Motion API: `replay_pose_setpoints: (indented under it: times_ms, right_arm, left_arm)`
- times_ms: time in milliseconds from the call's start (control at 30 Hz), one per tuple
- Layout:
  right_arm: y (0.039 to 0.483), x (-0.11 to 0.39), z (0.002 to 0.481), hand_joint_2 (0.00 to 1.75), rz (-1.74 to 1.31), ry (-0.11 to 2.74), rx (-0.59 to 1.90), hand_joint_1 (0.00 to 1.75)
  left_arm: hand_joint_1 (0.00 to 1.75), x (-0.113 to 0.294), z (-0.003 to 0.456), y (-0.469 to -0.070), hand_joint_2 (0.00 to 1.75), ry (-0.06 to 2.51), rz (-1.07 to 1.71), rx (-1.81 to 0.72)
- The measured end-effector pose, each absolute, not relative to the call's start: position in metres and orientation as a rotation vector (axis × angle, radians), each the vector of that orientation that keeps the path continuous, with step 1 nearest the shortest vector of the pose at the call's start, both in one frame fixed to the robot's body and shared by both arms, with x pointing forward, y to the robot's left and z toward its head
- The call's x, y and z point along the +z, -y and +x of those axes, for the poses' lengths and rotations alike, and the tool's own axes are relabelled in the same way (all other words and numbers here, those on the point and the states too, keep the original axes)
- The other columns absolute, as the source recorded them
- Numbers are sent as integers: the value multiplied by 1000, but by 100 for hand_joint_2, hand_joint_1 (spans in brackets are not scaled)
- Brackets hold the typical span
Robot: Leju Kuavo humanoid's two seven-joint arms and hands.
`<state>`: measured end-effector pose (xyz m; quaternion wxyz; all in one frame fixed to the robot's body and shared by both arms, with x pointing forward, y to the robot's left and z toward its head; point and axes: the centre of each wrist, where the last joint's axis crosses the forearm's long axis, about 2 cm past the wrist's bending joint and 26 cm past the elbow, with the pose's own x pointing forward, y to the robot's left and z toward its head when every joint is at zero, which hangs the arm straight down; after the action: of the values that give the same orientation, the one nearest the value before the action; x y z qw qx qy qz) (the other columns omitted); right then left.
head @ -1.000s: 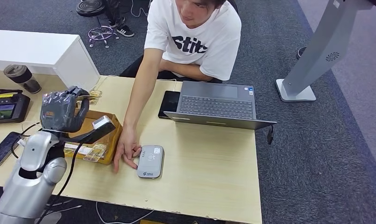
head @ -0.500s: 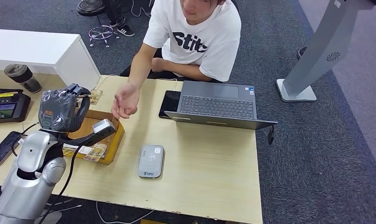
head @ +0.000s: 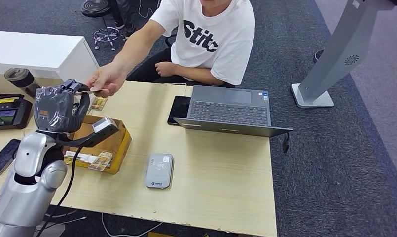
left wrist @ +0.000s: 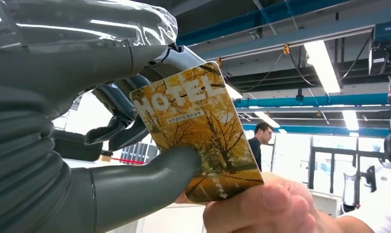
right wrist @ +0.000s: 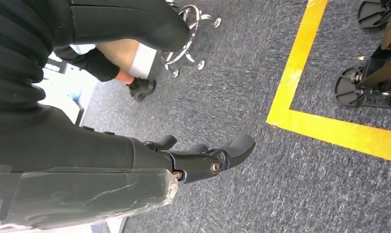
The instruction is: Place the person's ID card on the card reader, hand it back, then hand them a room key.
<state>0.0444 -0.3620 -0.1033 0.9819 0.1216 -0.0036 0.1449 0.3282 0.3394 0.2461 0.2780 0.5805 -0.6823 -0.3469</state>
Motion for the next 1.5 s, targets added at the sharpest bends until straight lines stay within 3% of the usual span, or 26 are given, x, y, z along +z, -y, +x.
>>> replay_pose_setpoints:
  times_ms: [633, 767, 800, 933, 1500]
  right_arm:
    - [362, -103, 44, 175, 244, 0, 295, 0]
    - [362, -103, 44, 175, 245, 0, 295, 0]
    - [362, -103, 44, 175, 245, 0, 295, 0]
    - [362, -103, 44, 175, 245, 0, 295, 0]
    - [361, -104, 43, 175, 247, -3, 293, 0]
  left_arm:
    - [175, 242, 330, -331, 175, 1847, 1527, -912]
    - [0, 242, 330, -331, 175, 1850, 1526, -907]
    - [0, 242, 330, -330, 175, 1856, 1526, -900]
    - [0, 241, 329, -328, 0, 1878, 1510, -872]
    - [0, 229, 324, -319, 0, 1860, 1480, -846]
